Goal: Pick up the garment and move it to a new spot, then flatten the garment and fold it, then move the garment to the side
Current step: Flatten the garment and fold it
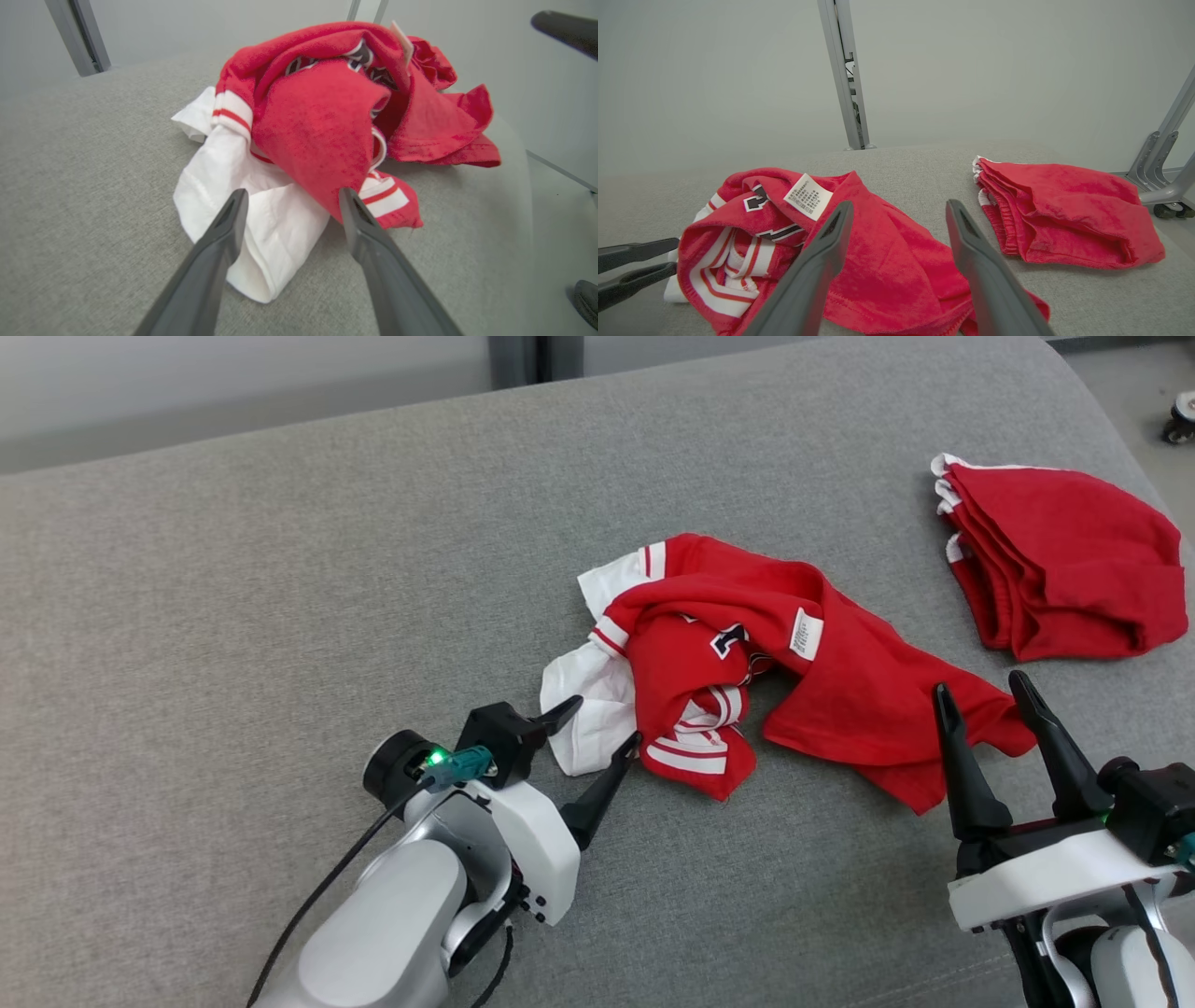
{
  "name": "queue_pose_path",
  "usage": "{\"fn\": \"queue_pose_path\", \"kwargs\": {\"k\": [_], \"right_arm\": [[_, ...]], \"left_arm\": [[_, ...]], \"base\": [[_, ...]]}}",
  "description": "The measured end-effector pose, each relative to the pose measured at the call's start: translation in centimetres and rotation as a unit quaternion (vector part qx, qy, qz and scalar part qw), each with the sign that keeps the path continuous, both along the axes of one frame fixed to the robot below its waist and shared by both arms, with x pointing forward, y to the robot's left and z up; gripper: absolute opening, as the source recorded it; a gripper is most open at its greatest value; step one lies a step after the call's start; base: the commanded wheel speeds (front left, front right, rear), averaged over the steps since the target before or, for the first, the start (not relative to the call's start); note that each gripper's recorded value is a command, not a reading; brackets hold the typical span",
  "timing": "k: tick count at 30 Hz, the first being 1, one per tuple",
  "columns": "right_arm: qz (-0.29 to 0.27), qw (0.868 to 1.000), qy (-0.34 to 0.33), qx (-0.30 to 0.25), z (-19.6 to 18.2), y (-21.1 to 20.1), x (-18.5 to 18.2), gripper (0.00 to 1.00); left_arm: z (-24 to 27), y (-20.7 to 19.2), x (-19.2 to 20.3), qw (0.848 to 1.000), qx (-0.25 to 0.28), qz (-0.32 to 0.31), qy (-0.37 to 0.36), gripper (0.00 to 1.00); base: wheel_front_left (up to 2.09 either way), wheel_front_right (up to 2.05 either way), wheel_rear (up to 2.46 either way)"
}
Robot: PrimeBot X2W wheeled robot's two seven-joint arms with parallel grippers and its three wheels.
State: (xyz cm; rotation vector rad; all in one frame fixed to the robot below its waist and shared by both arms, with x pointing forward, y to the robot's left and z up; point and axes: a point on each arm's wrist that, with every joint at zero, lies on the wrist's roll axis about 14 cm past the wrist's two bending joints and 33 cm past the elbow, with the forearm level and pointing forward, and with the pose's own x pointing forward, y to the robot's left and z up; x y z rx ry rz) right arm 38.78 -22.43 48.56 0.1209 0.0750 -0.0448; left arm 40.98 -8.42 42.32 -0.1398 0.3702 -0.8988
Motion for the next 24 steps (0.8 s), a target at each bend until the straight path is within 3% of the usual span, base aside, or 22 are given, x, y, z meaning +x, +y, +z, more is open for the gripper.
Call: {"fn": "queue_pose_path", "kwargs": {"k": [7,8,9,10,16,24], "right_arm": [[-0.019,1.0,0.011,0.004,-1.2,-0.9,-0.1,1.0],[-0.021,1.0,0.013,0.006,-1.4,-1.0,-0.1,1.0],[-0.023,1.0,0.014,0.006,-1.6,-1.1,-0.2,1.0],[-0.024,1.0,0.014,0.007,-1.7,-1.2,-0.2,1.0],[-0.025,0.999,0.012,0.015,-1.8,-1.0,0.0,1.0],[-0.009,1.0,0.005,0.029,-1.5,0.1,0.7,1.0]], "left_arm": [[-4.6,0.4,0.8,0.997,0.058,-0.015,0.048,1.0],[-4.9,0.3,0.8,0.997,0.061,-0.017,0.05,0.85],[-5.0,0.2,0.9,0.997,0.062,-0.019,0.051,0.25],[-5.0,0.1,0.9,0.997,0.061,-0.02,0.051,0.0],[-4.6,1.2,1.3,0.998,0.057,-0.013,0.026,0.0],[0.9,5.2,4.3,0.994,0.038,0.046,-0.093,0.0]], "base": [[0.0,0.0,0.0],[0.0,0.0,0.0],[0.0,0.0,0.0],[0.0,0.0,0.0],[0.0,0.0,0.0],[0.0,0.0,0.0]]}}
